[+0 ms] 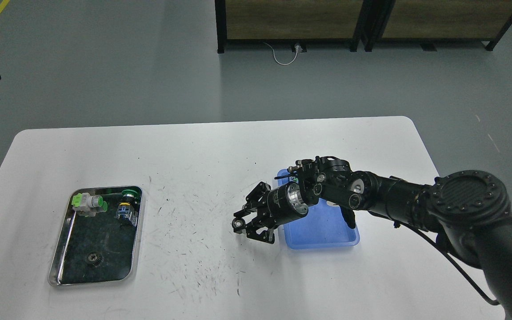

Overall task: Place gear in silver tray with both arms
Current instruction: 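Carry the second gear toward the silver tray and release it on the table, then raise the right arm away and bring the left gripper to the gear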

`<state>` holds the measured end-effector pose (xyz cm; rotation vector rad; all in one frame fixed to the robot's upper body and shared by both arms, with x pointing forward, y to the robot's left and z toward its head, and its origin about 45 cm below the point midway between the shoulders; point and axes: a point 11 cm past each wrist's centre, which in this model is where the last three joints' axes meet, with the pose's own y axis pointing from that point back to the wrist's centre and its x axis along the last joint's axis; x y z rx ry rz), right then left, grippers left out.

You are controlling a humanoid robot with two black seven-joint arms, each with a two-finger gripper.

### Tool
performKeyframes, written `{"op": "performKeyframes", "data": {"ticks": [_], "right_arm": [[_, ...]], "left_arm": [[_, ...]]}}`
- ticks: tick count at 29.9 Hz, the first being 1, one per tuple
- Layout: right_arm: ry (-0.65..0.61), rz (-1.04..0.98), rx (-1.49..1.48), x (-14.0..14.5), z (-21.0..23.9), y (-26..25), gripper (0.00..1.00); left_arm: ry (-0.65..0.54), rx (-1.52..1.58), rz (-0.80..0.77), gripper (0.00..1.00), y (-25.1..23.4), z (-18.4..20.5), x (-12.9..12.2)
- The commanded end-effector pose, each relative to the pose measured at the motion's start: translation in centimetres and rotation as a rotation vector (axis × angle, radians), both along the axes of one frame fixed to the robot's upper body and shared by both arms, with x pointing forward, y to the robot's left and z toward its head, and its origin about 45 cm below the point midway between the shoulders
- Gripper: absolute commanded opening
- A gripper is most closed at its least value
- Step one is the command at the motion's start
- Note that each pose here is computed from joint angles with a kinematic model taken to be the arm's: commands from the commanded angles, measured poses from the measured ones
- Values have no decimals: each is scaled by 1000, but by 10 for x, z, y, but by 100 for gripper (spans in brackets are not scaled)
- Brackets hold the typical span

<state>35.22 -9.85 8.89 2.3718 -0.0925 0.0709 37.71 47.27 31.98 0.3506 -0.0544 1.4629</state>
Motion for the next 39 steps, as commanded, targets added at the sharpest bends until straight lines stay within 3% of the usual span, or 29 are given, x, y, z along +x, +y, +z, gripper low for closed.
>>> {"op": "performKeyframes", "data": {"ticks": [1,22,25,29,35,39], "right_arm": [[11,-39,41,4,4,1,34],[13,-83,60,10,6,-2,41],[7,-94,56,13,6,-4,54],[-8,-138,54,24,11,-10,88],[-76,-239,23,55,23,-32,94],[-130,-361,131,87,57,-35,95]], "left_arm": [[-2,0,0,98,0,1,0],[-5,14,11,98,6,5,-2],[-5,15,12,98,7,6,-2],[-1,11,9,98,6,4,-3],[-3,-20,-42,98,-6,0,0],[25,-67,-103,98,-35,-25,6]]}}
